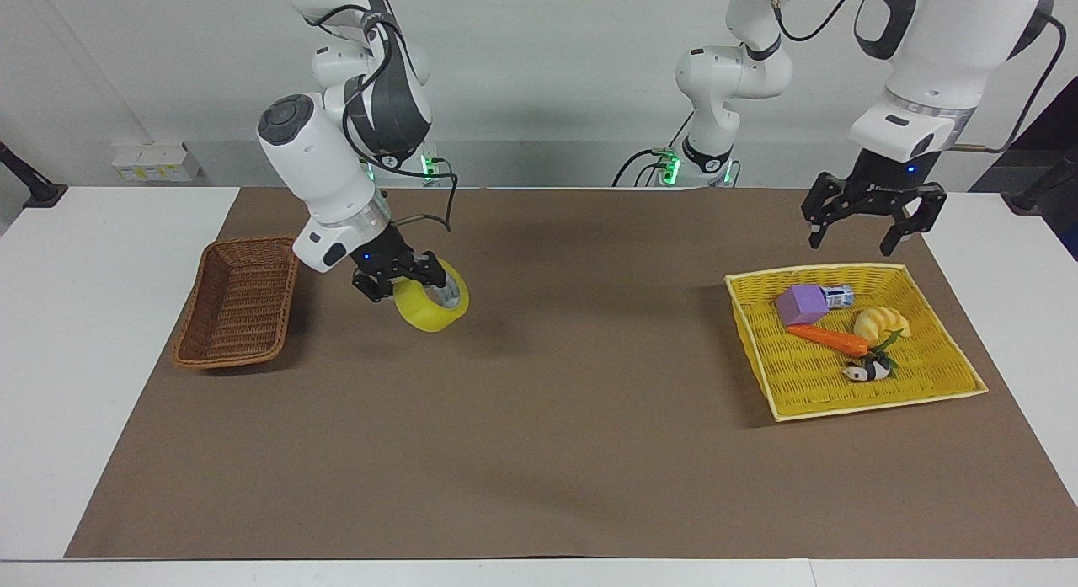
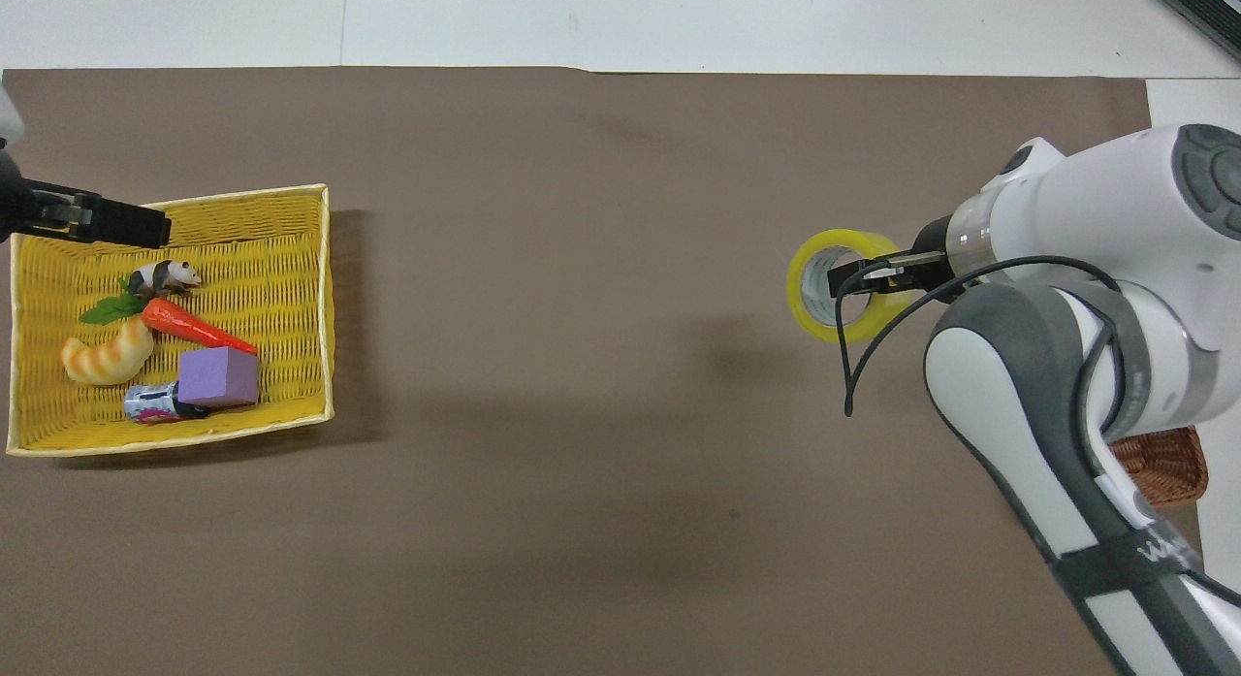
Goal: Move tape to another basket
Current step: 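Carry the tape with the right gripper over the wicker basket and lower it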
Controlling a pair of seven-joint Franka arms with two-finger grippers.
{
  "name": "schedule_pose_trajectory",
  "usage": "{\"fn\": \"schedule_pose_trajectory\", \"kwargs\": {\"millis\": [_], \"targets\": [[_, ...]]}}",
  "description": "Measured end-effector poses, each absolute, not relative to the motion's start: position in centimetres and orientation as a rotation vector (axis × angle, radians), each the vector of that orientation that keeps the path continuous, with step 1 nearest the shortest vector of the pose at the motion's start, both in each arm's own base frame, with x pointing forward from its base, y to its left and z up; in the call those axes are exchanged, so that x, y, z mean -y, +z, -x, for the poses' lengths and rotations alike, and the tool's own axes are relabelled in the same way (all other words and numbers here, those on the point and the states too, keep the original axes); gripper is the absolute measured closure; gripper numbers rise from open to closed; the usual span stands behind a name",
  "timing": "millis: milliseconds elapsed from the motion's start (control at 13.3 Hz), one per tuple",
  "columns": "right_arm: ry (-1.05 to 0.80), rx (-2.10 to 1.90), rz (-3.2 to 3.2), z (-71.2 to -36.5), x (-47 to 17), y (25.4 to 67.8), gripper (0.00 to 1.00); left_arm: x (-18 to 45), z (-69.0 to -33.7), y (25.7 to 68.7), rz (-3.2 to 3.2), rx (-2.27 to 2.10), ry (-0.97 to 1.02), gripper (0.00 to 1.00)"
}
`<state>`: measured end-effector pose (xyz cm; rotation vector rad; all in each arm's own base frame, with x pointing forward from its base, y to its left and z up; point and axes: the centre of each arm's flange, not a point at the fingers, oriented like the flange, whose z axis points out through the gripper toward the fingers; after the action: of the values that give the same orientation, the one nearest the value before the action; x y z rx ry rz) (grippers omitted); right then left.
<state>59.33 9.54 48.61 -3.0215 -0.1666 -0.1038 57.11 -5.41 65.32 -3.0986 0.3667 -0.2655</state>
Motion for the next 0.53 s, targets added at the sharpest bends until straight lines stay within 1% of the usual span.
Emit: {"fn": "schedule_pose_trajectory", "kwargs": {"millis": [300, 525], "targets": [[-0.111, 0.238, 3.208, -58.5, -6.1, 52.8, 1.00, 5.1, -56.1, 66.9, 3.100, -0.369, -0.239, 0.00], [-0.079, 0.270, 3.277, -57.4, -2.7, 54.7, 1.00, 5.1, -55.6, 67.0, 3.102, -0.371, -0.205, 0.00]]}}
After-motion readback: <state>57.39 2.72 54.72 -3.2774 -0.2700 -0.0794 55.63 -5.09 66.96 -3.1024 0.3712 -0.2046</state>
